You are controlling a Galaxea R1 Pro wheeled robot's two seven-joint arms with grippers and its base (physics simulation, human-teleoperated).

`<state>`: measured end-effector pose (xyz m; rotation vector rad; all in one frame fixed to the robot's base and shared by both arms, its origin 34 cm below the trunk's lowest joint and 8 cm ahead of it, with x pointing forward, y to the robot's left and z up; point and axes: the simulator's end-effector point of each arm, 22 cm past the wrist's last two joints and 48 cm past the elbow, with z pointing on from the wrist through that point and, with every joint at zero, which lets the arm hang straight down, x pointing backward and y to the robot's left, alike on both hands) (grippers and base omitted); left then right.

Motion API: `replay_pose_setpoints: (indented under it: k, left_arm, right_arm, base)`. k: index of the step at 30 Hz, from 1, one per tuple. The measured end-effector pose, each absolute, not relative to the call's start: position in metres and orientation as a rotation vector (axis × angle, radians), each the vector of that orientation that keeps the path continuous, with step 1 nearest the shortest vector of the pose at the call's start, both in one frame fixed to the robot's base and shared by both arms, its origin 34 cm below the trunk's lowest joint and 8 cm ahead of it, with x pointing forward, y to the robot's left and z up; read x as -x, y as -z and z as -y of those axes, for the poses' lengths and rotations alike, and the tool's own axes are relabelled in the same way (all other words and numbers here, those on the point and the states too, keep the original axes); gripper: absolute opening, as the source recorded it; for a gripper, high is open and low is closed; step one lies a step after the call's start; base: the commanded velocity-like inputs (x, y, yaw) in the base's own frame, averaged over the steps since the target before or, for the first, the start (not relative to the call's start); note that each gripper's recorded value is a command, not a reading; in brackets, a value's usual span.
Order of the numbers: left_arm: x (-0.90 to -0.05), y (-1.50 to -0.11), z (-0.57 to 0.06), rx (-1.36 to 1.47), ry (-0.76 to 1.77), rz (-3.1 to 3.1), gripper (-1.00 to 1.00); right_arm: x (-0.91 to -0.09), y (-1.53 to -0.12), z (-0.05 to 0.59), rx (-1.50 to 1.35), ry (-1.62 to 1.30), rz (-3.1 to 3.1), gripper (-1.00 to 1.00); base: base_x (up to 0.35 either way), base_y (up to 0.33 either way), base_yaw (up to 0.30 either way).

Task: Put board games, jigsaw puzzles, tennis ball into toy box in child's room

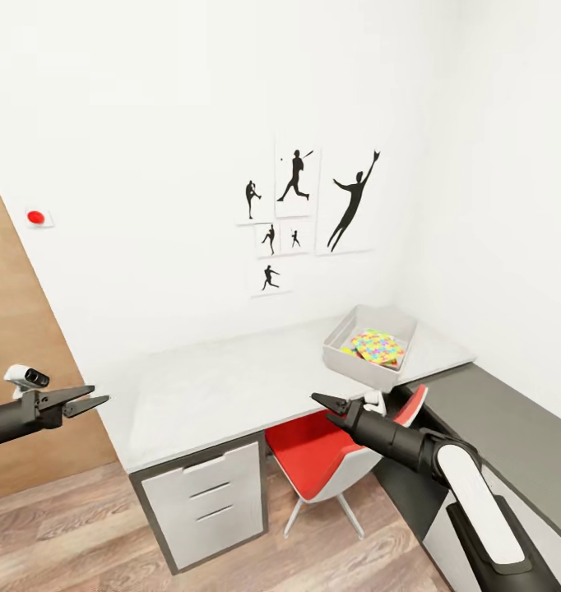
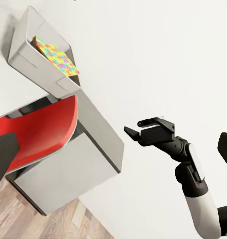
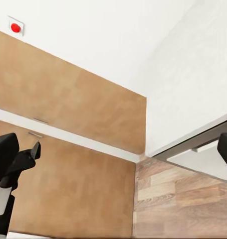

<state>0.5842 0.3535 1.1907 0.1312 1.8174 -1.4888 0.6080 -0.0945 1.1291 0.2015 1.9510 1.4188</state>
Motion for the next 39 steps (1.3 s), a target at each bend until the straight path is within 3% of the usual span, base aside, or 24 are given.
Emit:
replay_pose_setpoints:
  k: [15, 34, 39]
  left_arm:
    - [-0.585, -1.190, -0.354, -0.127, 1.490, -1.818, 1.00]
    - [-0.585, -1.190, -0.355, -0.124, 1.489, -1.817, 1.00]
    - [-0.585, -1.189, -0.356, -0.121, 1.489, -1.818, 1.00]
  right_arm:
    - [-0.604, -1.108, 0.083, -0.191, -1.350, -2.042, 1.00]
    - [-0.603, -1.102, 0.077, -0.186, -1.321, -2.067, 1.00]
    - [-0.601, -1.073, 0.063, -0.162, -1.157, -2.179, 1.00]
  base:
    - [-0.037, 0.002, 0.263]
    - [-0.048, 0.000, 0.015]
    - [-0.027, 0.000, 0.000]
